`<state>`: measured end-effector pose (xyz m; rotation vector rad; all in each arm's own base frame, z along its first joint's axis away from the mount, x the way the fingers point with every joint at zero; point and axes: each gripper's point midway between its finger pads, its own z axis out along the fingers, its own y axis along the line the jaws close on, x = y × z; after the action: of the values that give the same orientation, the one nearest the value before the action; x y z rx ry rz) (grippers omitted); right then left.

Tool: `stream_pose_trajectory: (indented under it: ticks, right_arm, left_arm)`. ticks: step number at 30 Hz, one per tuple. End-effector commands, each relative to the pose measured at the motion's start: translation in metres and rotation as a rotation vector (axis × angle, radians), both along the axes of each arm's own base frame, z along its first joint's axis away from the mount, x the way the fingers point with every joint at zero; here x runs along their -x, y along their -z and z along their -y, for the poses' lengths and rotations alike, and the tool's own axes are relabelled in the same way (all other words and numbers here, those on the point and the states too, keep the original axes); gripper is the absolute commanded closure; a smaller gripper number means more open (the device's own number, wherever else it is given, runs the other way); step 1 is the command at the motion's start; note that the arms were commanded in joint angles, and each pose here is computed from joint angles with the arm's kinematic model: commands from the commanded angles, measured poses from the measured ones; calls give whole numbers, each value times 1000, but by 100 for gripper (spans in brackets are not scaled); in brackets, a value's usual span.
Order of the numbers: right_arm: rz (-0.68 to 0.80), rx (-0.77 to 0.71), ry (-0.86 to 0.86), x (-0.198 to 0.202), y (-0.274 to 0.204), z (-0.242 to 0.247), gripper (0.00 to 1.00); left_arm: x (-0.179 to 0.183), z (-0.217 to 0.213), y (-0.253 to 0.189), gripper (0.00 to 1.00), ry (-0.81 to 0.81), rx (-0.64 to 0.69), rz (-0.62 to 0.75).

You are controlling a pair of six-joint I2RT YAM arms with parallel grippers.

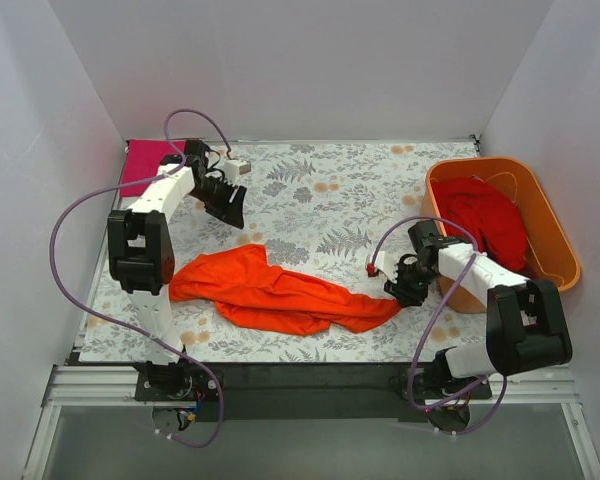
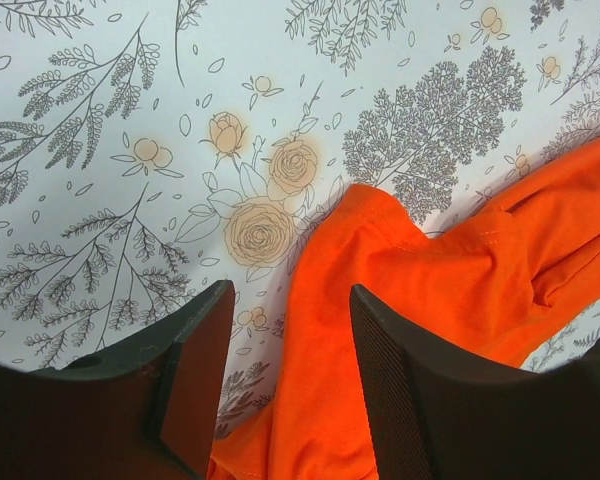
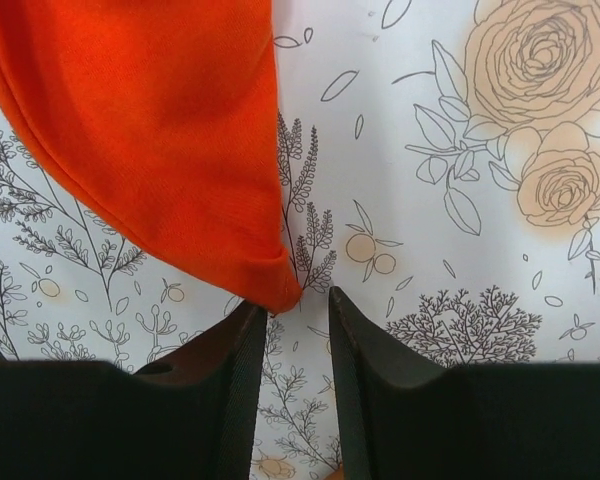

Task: Fold and stack the t-shirts
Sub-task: Flatten the tshirt out

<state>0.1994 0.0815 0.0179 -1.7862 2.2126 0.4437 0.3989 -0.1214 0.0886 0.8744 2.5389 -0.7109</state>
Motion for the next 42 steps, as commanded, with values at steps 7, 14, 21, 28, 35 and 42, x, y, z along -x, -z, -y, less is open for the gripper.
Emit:
stream_pose_trajectory:
  ticks: [7, 14, 21, 28, 35, 42]
  right_arm:
    - [-41, -60, -10, 1, -2, -12, 94]
    - [-18, -70, 1, -4, -15, -14, 99]
    - [16, -81, 9, -13, -31, -18, 99]
    - [46, -62, -11, -30, -43, -31, 99]
    - [40, 8, 8, -66, -39, -37, 99]
    - [36, 93, 34, -103, -33, -35, 99]
  left_arm:
    - [10, 26, 18, 53, 114, -27, 26]
    - [28, 41, 48, 52, 176, -64, -29]
    - [43, 47, 60, 62, 223, -55, -59]
    - [-12, 24, 19, 100, 29, -32, 82]
    - [-80, -48, -31, 100, -180, -192, 397]
    - [-96, -27, -19, 69, -101, -197, 450]
